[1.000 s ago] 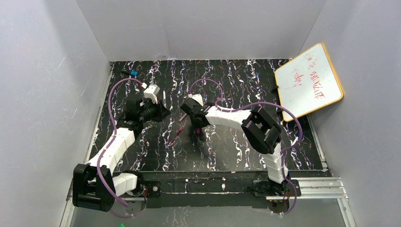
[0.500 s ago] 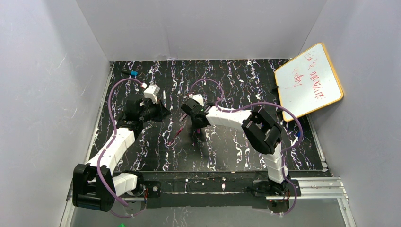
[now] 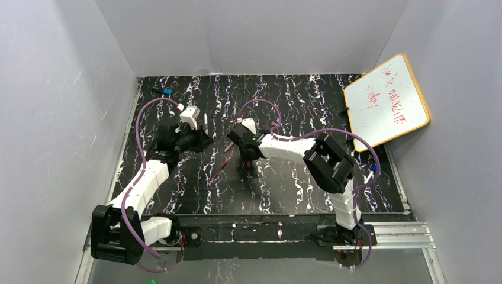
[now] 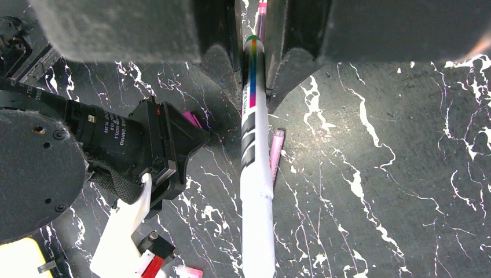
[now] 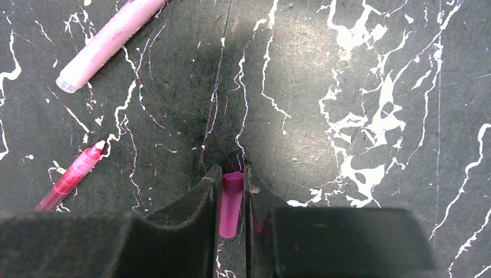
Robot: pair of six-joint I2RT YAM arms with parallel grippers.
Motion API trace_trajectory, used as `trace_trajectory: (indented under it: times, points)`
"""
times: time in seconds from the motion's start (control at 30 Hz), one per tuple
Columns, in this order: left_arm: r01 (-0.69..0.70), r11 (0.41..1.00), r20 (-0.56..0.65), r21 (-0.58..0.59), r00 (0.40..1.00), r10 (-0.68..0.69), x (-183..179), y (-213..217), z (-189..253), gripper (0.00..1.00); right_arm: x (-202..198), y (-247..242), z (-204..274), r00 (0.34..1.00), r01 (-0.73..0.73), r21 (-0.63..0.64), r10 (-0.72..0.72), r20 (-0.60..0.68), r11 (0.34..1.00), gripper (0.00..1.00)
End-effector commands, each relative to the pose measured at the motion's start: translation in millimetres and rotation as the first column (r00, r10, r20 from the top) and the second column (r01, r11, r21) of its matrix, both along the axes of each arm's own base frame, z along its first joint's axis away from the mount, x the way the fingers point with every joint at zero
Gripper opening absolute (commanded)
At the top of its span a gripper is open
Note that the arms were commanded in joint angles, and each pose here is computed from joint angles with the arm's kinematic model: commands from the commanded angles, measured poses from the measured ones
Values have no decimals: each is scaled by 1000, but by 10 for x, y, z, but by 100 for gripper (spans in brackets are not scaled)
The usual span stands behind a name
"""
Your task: Insert the pens into the pen caps
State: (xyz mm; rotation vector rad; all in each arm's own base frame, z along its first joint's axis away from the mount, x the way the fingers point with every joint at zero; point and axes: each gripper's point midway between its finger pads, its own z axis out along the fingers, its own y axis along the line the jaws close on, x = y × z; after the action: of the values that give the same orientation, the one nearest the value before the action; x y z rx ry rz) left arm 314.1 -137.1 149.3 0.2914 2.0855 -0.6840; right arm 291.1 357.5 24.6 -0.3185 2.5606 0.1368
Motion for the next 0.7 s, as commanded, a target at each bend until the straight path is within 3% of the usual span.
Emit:
trace_trajectory:
  times: [0.0, 0.33, 0.67]
  points:
    - [15, 1000, 11, -3, 1000, -15, 16, -11, 74, 0, -271, -234, -237, 996, 0, -84, -8, -94, 996, 13]
    - [53, 998, -19, -33, 998, -54, -18, -86, 8, 0, 50, -134, 442, 994, 30, 13, -32, 109, 999, 13]
    - [138, 984, -28, -111, 989, -142, -104, -246, 26, 0, 279, -54, 1183, 946, 7, 166, -60, 318, 986, 14]
